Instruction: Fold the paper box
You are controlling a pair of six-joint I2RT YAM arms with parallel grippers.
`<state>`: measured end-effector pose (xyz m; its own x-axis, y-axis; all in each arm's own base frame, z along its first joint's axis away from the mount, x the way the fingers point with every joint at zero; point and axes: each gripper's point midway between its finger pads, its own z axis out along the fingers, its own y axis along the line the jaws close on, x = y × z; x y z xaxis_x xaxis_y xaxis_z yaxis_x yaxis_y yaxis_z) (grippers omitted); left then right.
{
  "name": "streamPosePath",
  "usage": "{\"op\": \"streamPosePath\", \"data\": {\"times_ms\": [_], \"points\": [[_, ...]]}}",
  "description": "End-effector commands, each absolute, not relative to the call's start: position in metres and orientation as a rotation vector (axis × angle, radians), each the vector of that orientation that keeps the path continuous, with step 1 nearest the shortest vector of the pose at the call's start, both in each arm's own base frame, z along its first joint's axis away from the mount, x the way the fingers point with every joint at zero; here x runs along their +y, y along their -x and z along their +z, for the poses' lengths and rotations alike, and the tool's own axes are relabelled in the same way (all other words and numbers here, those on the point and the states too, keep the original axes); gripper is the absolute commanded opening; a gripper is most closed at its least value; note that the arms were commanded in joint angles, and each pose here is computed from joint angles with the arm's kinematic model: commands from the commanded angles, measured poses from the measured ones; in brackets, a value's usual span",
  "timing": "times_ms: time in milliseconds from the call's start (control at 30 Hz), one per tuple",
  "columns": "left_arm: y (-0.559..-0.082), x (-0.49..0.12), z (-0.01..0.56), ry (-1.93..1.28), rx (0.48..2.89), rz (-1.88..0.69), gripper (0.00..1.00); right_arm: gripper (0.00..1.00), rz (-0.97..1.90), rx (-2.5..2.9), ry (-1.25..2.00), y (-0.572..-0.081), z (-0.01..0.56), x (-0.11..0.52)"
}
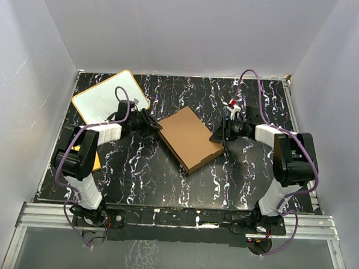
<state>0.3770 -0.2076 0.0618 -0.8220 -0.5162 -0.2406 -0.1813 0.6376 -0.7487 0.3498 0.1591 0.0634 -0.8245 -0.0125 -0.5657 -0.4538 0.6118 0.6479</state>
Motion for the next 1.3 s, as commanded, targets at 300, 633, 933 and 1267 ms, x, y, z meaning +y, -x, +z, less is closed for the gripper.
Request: {"op": "streamPosePath", "data": {"times_ms": [300,633,933,1267], "points": [[-0.378,-0.219,0.087,0.376,2.376,-1.144,0.18,0.49,1.086,2.355,0.422,-0.347,0.05,0.159],[-0.342,-0.19,0.145,0.173,2.175,-1.001,0.49,0.63,1.103,2.161,0.555,-0.358,0.106,0.156],[-0.305,-0.193,0.153,0.297,1.934,-1.245,0.93,0.61,1.256,2.239,0.432,-0.362,0.085,0.162],[-0.291,-0.226,0.107,0.437,1.999,-1.407,0.97,0.33,1.399,2.385,0.146,-0.356,0.034,0.135]]}}
